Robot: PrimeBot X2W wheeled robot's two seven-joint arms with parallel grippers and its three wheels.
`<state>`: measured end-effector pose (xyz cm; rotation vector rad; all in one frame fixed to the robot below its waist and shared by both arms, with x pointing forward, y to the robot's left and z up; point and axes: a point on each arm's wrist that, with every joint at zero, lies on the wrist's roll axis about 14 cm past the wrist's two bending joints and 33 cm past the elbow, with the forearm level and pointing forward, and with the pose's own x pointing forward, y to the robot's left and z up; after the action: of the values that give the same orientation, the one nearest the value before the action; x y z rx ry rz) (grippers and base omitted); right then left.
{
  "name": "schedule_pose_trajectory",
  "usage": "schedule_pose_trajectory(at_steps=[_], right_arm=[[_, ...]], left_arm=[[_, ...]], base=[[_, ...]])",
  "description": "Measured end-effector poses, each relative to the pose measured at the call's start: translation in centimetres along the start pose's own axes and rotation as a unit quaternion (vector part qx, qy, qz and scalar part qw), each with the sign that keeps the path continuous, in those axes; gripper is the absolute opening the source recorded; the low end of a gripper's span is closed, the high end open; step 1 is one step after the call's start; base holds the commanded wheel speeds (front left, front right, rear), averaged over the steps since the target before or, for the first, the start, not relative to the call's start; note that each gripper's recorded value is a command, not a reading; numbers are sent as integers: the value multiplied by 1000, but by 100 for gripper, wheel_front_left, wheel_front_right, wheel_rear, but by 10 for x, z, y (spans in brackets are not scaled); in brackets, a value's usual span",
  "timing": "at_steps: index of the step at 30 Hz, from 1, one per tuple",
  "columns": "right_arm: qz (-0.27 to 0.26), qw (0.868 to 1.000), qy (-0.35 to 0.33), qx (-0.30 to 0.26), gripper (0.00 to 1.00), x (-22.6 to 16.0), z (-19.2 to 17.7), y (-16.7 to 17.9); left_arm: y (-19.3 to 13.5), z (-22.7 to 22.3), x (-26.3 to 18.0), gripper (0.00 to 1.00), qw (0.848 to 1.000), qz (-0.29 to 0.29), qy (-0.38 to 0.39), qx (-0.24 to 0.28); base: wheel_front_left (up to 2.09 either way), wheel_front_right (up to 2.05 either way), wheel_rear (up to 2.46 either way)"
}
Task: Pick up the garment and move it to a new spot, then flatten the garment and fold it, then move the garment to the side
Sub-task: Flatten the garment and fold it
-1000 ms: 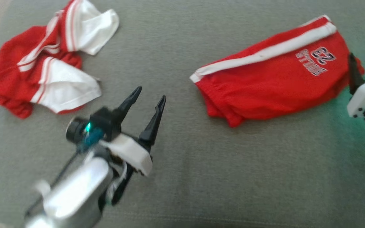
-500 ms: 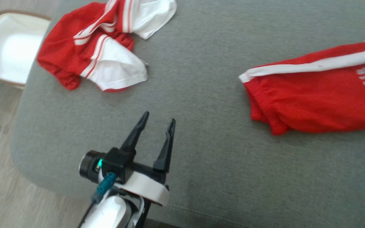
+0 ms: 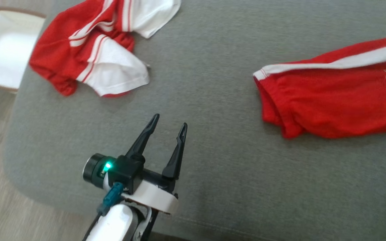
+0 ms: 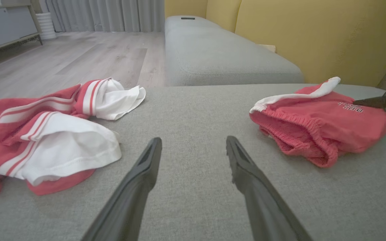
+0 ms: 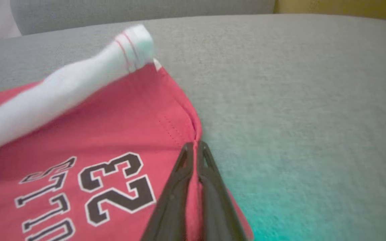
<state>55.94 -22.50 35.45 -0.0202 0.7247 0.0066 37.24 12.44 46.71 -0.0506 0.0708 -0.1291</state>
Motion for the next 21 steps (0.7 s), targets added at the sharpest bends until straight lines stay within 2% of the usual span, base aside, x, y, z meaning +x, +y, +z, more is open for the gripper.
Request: schedule_pose_trajectory(at_steps=[4, 14, 17, 21], right_arm=[[-32, 999, -10, 24, 0, -19, -7, -32], [-117, 992, -30, 36, 0, -79, -22, -112], [-121, 990, -61, 37, 0, -91, -14, -116], [-91, 988, -122, 27, 0, -100, 13, -88]], left_arm=[[-14, 8, 10, 100, 999, -28, -17, 0], [-59, 22, 26, 100, 993, -105, -46, -12], [-65, 25, 26, 100, 992, -114, -51, -9], [-67, 32, 20, 100, 991, -118, -61, -7]], base=[[0, 0, 0], [0, 0, 0], [0, 0, 0], [0, 0, 0]])
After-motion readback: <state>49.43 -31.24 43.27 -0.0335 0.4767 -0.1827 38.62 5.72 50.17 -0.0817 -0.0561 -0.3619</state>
